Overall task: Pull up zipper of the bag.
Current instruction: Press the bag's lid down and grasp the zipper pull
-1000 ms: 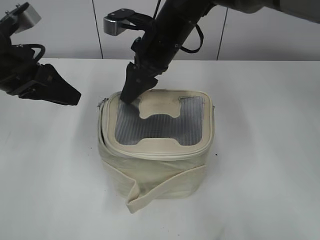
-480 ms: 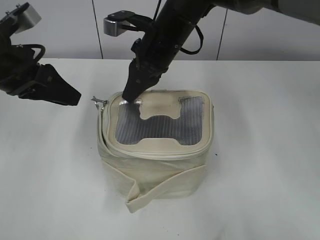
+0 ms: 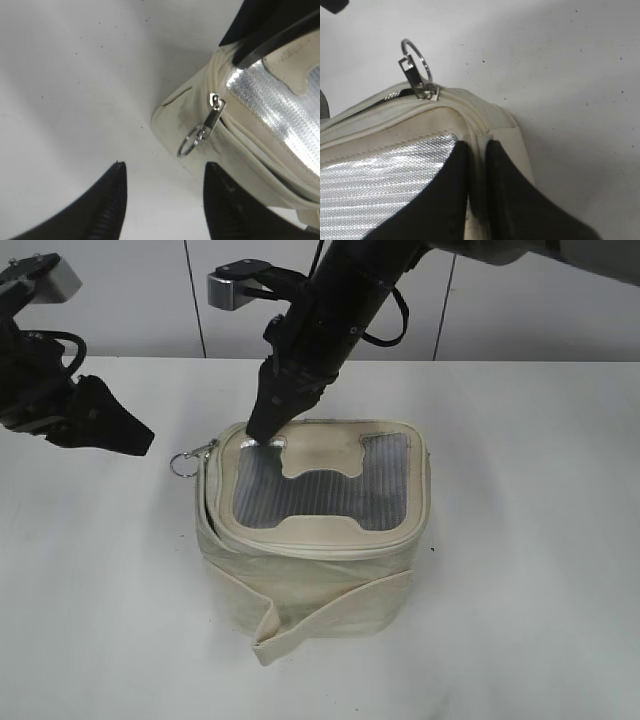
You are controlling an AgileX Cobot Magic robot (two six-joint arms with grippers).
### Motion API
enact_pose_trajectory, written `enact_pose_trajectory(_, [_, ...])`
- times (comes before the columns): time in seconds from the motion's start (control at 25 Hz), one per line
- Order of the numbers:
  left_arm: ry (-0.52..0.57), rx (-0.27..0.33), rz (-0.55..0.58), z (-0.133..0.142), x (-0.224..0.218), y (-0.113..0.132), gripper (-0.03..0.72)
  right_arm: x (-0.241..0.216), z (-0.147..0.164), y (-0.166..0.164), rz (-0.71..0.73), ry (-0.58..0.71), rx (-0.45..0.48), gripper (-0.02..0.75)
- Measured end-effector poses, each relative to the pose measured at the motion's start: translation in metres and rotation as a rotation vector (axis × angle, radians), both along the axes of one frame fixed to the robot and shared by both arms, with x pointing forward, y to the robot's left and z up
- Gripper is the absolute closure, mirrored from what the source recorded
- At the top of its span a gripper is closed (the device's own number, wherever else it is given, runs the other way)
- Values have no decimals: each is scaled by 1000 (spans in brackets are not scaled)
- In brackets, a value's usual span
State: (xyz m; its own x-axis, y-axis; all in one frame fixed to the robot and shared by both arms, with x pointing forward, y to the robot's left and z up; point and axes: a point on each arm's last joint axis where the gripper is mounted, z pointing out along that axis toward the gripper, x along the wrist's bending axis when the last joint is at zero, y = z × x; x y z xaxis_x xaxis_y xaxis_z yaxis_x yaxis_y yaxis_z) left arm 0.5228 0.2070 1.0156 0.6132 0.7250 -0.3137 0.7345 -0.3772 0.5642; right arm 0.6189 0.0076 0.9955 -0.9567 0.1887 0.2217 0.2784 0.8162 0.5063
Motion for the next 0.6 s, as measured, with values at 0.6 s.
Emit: enact_pose_trajectory(0.6, [-199,206,-327,-6,-9,-31,295,0,0,0,-4,1,-4,655])
